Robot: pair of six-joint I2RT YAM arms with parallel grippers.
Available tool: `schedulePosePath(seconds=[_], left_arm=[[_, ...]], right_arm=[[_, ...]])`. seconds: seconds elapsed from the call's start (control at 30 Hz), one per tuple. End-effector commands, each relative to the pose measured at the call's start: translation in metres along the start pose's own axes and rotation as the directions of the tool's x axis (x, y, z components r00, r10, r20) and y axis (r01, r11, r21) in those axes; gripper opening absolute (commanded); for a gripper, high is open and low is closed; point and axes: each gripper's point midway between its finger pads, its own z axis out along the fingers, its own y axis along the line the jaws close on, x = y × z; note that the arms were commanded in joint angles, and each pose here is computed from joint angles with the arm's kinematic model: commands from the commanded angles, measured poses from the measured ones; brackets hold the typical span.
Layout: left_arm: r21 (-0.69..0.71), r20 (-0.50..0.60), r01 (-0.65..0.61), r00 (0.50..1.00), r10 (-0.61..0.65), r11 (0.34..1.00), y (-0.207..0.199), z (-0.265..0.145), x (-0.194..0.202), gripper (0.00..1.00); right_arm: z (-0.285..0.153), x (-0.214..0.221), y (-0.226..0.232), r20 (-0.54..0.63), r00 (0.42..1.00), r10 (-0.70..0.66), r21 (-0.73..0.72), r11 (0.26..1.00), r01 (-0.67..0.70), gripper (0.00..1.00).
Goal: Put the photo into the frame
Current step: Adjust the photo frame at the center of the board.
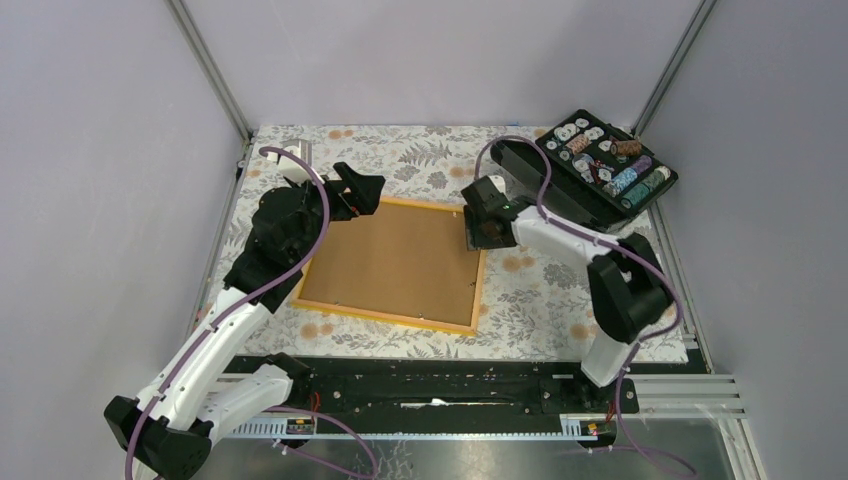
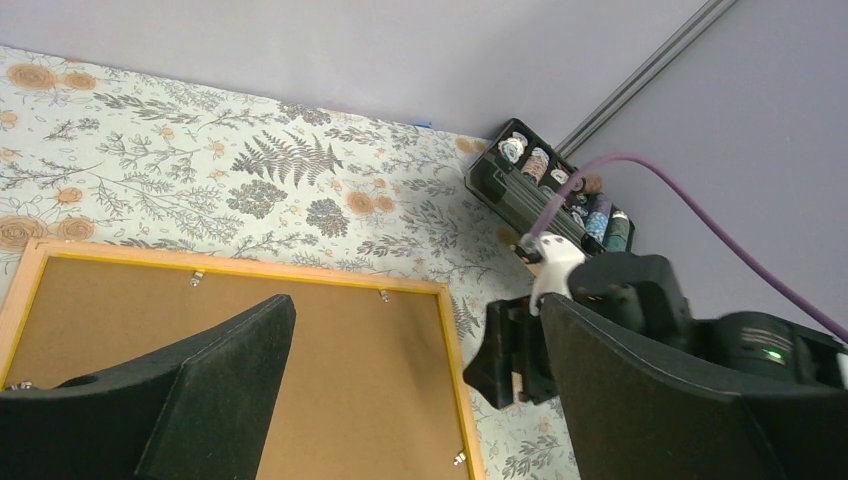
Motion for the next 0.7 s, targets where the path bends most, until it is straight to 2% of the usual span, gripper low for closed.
schedulePosePath(seconds=[0.0, 0.27, 0.53, 0.67], left_arm=[[0.042, 0.044, 0.013, 0.999, -0.015, 0.999, -0.009, 0.001, -0.011, 0.98], [0.041, 0.044, -0.009, 0.999, 0.007, 0.999, -0.008, 0.002, -0.011, 0.99], [0.168, 0.115, -0.073, 0.992, 0.054, 0.983, -0.029, -0.008, -0.022, 0.99], [0.189, 0.160, -0.098, 0.985, 0.068, 0.977, -0.032, -0.014, -0.029, 0.99]], right_arm=[[-0.042, 0.017, 0.017, -0.020, 1.000, -0.002, -0.174, 0.985, -0.002, 0.66], [-0.072, 0.049, 0.020, -0.073, 0.997, -0.006, -0.298, 0.954, -0.016, 0.72], [-0.096, 0.068, 0.014, -0.062, 0.998, 0.003, -0.365, 0.930, -0.026, 0.97], [-0.097, 0.075, 0.018, -0.051, 0.998, 0.044, -0.408, 0.911, -0.062, 1.00]])
